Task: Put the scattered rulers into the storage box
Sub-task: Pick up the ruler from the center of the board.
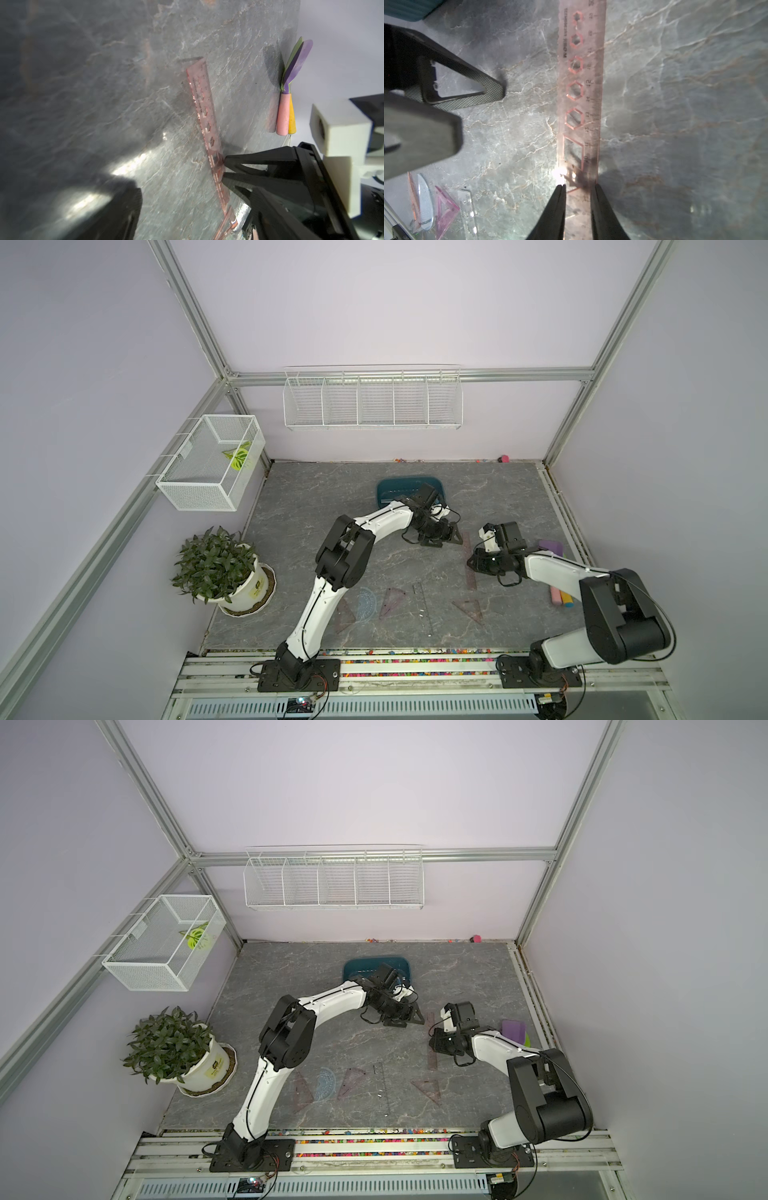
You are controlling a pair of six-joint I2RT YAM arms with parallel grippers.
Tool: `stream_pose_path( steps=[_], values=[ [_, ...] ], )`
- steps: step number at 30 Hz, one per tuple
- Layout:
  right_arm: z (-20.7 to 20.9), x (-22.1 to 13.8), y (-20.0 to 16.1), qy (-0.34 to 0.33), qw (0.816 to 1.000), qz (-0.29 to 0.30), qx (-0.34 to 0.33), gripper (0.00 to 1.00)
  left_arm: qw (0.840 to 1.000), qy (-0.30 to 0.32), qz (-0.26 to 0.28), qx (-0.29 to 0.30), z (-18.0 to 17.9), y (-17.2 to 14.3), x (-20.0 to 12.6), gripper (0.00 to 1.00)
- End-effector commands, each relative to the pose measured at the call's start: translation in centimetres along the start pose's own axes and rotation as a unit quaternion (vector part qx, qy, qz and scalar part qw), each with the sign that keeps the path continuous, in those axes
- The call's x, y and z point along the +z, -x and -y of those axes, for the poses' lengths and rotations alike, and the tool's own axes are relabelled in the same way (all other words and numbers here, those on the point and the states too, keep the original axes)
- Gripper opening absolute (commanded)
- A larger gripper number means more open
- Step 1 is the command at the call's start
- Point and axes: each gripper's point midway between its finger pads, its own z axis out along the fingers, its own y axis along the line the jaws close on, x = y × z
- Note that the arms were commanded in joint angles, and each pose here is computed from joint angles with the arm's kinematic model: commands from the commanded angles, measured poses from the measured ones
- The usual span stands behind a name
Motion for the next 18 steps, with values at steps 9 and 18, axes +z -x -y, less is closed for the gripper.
stream_pose_path(
  steps=[9, 18],
  values=[
    [0.3, 0.7, -0.3, -0.001, 1.0, -0.016, 0.008, 0.27, 0.998, -0.021, -0.064, -0.015, -0.4, -1.7, 4.0, 0.78],
    [-0.1, 2.0, -0.3, 0.019, 0.999, -0.031, 0.02, 0.21, 0.997, -0.02, -0.07, -0.034, -1.5, -2.3, 4.2, 0.72]
  ],
)
